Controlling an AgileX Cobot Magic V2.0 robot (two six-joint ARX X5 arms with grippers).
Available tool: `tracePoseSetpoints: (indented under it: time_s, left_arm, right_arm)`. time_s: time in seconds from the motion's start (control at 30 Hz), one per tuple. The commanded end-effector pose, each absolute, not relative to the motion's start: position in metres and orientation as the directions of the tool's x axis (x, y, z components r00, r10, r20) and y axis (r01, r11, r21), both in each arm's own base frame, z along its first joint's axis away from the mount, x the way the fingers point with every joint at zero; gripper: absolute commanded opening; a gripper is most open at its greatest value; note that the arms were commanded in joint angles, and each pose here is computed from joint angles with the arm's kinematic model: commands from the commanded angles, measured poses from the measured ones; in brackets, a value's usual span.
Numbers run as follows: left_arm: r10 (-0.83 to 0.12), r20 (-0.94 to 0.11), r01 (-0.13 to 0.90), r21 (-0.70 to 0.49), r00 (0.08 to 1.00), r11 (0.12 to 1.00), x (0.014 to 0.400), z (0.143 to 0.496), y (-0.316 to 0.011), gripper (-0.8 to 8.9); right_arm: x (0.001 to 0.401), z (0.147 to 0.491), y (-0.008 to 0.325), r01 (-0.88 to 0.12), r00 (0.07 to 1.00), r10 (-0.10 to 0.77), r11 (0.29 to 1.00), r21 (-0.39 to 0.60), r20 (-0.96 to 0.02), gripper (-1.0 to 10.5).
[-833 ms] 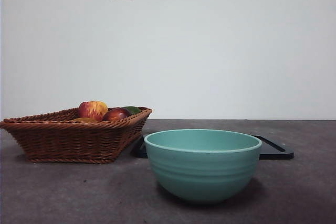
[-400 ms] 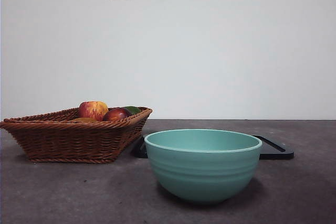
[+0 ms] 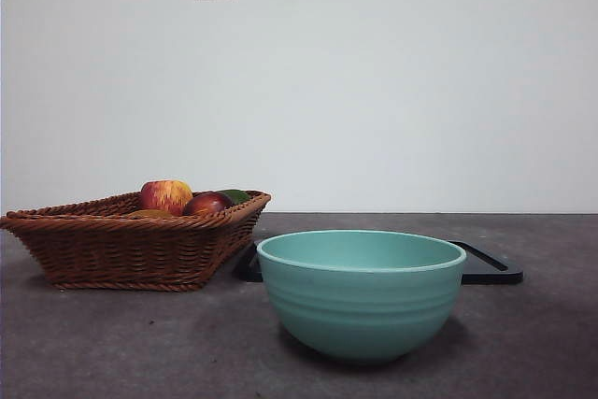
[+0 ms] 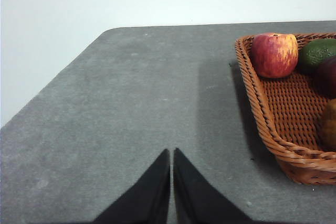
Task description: Pick up the wifruite, put it on the bowl, pick up the plate, put it on desk
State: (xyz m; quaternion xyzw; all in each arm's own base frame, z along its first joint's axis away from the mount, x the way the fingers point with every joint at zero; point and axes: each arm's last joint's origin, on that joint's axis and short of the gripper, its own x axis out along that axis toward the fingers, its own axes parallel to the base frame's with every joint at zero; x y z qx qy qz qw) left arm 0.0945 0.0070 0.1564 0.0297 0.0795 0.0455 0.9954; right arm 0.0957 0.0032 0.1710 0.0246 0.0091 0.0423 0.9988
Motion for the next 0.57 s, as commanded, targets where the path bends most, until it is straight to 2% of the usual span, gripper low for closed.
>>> tracePoseSetpoints:
  time_s: [0.03,0.43,0.57]
  left_arm:
    - [0.103,-0.180,-0.093,0.065,0.978,0.994,0.095,0.149,0.007,0.08]
    - [0.103,-0.180,-0.093,0.065,0.978,0.994,0.095,0.149,0.007,0.09]
    - [0.103,-0.179,-0.093,0.065,0.978,0.994,0.095,0.149,0.007,0.09]
  right_arm:
    - [0.097,0.164,0.003,-0.077,0.996,0.078,0.995,0.060,-0.029,0.1]
    - [0.096,0.150,0.003,-0.066,0.982,0.079,0.995,0.078,-0.169,0.1]
    - [0.096,0.150,0.003,-0.066,0.983,0.078,0.995,0.078,-0.167,0.1]
